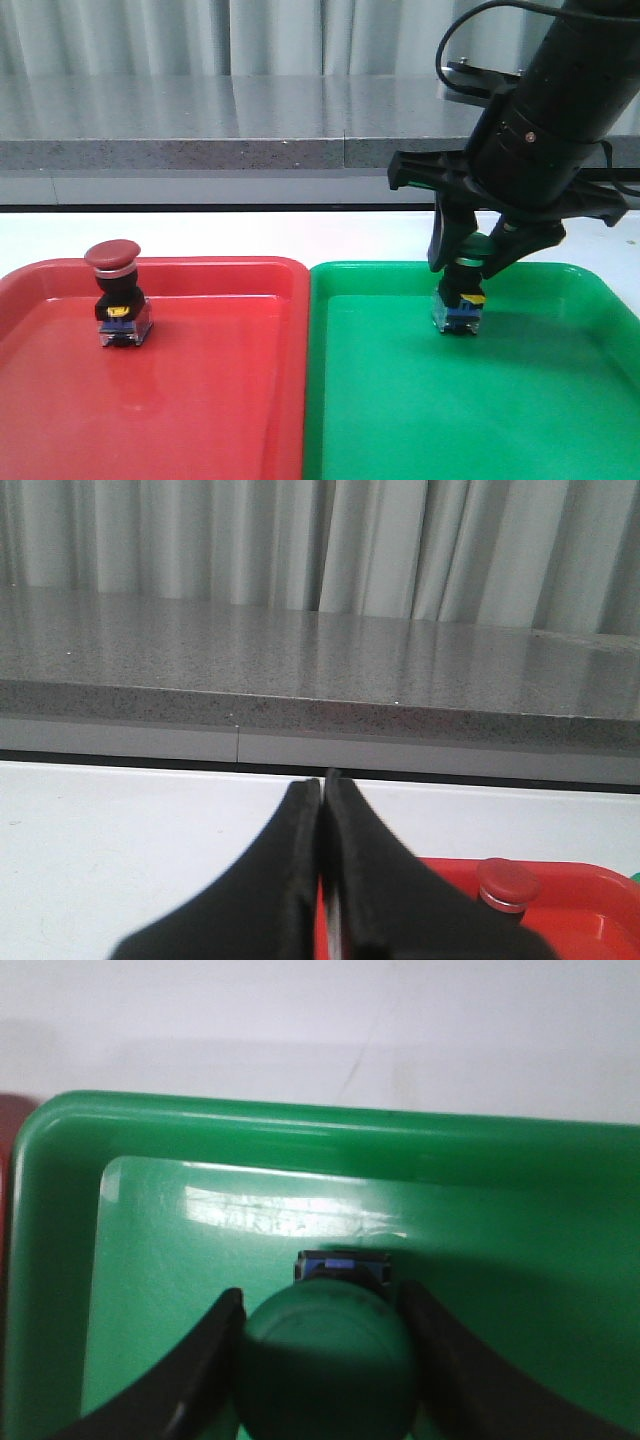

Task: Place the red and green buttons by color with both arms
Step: 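Move the button over the green tray and lower it down, then open the right gripper and raise it away from the button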

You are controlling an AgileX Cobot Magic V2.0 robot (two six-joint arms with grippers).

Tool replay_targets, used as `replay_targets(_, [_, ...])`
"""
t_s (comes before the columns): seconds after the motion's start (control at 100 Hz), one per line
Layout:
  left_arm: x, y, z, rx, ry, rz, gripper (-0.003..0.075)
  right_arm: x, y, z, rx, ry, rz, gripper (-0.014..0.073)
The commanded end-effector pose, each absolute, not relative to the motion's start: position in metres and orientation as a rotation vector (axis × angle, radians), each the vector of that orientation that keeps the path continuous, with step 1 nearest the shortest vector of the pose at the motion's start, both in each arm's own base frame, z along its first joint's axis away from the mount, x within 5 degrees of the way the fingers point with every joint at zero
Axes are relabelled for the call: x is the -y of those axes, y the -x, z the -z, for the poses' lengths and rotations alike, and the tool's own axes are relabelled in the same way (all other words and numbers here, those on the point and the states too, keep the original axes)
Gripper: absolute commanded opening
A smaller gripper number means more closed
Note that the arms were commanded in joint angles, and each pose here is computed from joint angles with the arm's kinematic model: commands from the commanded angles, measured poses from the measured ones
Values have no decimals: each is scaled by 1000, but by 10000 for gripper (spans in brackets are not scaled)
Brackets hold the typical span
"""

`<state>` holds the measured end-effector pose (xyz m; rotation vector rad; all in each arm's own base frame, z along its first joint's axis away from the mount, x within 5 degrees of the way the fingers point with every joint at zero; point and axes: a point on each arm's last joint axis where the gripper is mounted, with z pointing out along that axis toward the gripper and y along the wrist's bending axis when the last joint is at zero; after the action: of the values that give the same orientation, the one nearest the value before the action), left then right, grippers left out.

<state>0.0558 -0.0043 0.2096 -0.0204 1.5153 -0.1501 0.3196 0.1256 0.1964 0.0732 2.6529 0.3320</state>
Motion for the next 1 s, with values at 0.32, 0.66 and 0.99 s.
replay_targets(0.32, [5, -55, -205, -1446, 16, 161, -19, -128, -321, -218, -2575, -63, -366, 664])
replay_targets(0.66, [5, -55, -205, -1446, 16, 161, -19, -115, -301, -288, -2323, 15, -378, 664])
replay_targets(0.99, [5, -55, -205, -1446, 16, 161, -20, -62, -250, -366, -2090, 66, -168, 664])
